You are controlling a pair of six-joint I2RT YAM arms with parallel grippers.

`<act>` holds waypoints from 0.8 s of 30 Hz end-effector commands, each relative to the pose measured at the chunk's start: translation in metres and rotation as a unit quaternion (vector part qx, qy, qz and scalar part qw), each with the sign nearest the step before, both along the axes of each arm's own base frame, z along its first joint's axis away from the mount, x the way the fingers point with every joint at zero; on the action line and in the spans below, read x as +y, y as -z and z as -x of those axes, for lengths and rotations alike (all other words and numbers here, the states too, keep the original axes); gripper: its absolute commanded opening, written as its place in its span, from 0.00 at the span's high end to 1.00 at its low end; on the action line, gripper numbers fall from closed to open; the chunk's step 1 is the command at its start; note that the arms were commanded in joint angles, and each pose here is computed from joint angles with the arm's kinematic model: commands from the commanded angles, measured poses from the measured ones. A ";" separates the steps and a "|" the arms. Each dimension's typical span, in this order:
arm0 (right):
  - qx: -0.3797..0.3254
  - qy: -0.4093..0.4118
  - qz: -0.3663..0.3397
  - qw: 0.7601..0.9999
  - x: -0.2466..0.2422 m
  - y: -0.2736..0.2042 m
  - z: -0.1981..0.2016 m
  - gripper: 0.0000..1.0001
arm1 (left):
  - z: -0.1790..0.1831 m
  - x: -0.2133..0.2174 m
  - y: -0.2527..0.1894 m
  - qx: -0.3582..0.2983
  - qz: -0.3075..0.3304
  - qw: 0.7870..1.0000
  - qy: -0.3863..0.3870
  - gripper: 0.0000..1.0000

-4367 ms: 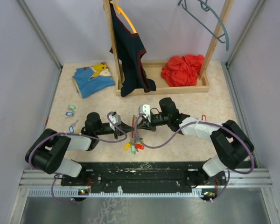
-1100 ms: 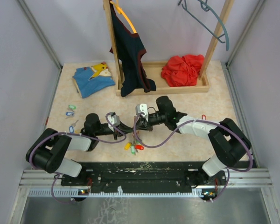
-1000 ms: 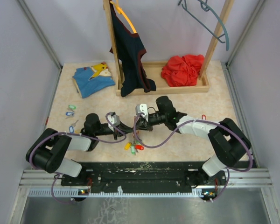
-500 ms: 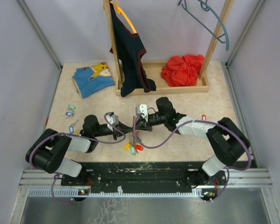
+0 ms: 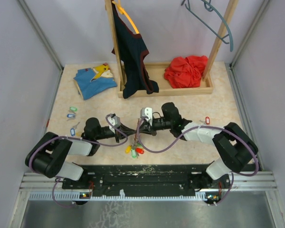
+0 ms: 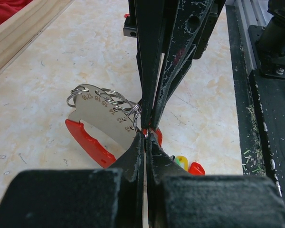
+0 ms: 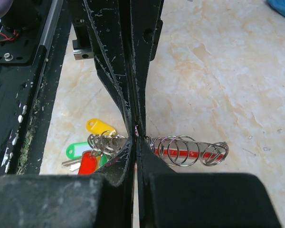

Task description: Put the keys on the keyring

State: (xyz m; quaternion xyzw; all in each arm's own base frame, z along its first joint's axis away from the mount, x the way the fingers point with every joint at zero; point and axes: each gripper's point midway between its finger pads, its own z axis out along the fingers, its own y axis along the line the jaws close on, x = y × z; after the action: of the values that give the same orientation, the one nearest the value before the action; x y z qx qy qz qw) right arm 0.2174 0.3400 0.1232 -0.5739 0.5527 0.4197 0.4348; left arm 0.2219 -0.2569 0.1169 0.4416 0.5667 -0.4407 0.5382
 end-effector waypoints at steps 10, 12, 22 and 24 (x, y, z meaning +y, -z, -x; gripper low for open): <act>0.033 0.019 -0.009 0.999 -0.011 0.004 0.015 1.00 | -0.014 0.007 -0.022 -0.033 0.027 0.998 -0.042 1.00; 0.033 0.018 -0.015 0.999 -0.010 0.003 0.016 1.00 | -0.016 0.007 -0.021 -0.029 0.028 0.998 -0.047 1.00; 0.059 0.081 0.003 0.995 -0.015 0.002 0.002 1.00 | -0.017 0.008 -0.020 -0.029 0.024 0.998 -0.050 1.00; 0.097 0.124 0.009 0.988 -0.022 0.002 0.000 1.00 | -0.018 0.009 -0.019 -0.027 0.023 0.998 -0.055 1.00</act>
State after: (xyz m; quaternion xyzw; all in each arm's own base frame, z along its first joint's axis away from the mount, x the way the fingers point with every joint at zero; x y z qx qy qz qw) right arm 0.2055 0.3213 0.0965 -0.5180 0.6273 0.4193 0.4030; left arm 0.2364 -0.2493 0.1220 0.4102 0.5818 -0.4194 0.5633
